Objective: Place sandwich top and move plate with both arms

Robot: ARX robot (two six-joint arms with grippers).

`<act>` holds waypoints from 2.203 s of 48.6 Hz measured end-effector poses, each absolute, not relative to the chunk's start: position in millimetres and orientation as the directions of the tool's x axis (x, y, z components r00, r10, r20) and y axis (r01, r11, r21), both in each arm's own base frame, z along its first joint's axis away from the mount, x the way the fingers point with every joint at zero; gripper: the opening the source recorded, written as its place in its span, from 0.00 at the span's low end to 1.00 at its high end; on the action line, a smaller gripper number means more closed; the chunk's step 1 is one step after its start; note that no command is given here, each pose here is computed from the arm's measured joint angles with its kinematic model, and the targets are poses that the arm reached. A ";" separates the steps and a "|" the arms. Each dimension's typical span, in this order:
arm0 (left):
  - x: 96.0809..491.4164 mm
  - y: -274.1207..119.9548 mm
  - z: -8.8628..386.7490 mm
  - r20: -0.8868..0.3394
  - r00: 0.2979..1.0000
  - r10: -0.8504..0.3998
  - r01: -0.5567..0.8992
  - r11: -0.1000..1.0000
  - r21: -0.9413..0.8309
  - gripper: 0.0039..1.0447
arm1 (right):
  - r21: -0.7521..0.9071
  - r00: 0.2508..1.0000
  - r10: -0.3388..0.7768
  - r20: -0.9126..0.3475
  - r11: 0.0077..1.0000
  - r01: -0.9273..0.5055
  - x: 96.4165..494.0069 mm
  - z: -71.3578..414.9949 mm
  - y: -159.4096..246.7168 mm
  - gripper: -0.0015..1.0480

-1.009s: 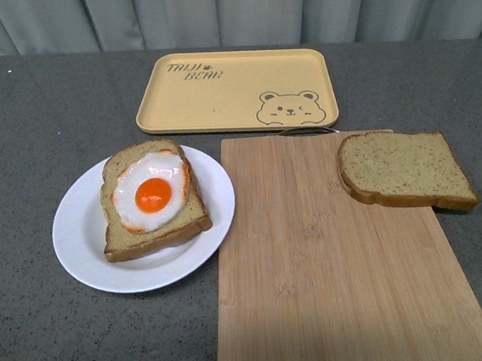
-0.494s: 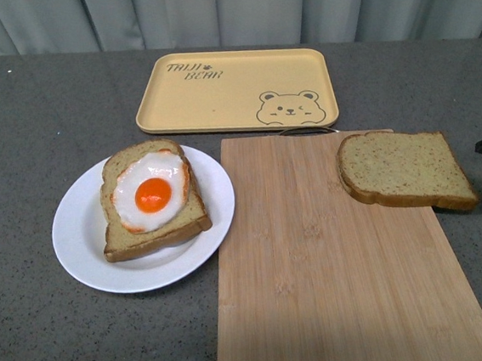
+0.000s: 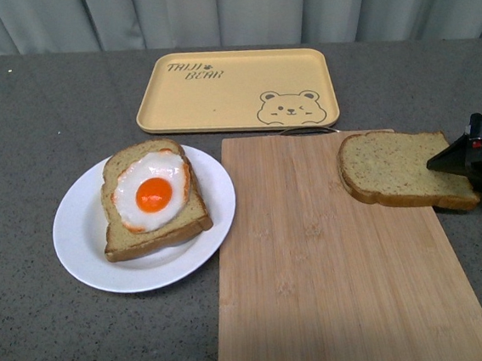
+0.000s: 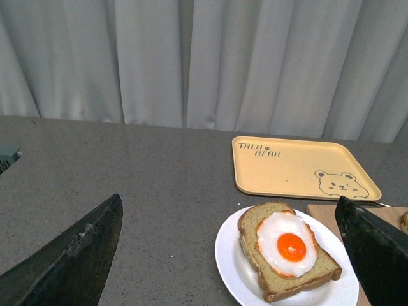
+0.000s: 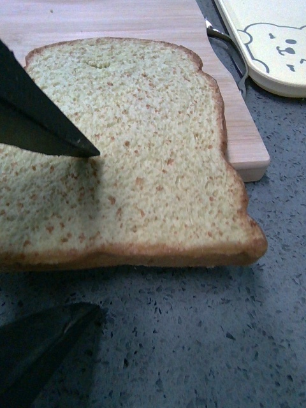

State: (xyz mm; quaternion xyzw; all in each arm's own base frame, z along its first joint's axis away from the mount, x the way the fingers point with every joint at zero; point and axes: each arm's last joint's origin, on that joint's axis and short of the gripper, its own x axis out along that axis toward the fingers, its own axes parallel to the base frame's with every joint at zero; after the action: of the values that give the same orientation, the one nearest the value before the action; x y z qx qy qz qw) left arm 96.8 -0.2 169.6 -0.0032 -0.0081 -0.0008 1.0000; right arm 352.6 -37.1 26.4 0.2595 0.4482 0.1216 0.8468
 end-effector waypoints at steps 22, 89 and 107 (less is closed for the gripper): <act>96.8 -0.2 169.6 0.016 1.000 -0.002 0.002 1.000 -0.006 0.94 | 0.609 0.582 0.483 -0.654 0.793 0.027 351.8 50.5 -41.1 0.01; 96.8 -0.2 169.6 0.016 1.000 -0.002 0.002 1.000 -0.006 0.94 | 0.799 0.165 0.873 -0.460 0.488 -0.352 413.6 58.2 193.0 0.16; 96.8 -0.2 169.6 0.016 1.000 -0.002 0.002 1.000 -0.006 0.94 | 0.712 0.253 0.814 -0.523 0.580 -0.396 405.4 67.7 176.0 0.73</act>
State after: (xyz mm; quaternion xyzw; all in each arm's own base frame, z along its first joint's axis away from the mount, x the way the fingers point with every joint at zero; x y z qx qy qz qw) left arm 96.8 -0.2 169.6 -0.0032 -0.0081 -0.0010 1.0000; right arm 405.4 176.0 67.7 0.2257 0.4632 0.3988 0.7586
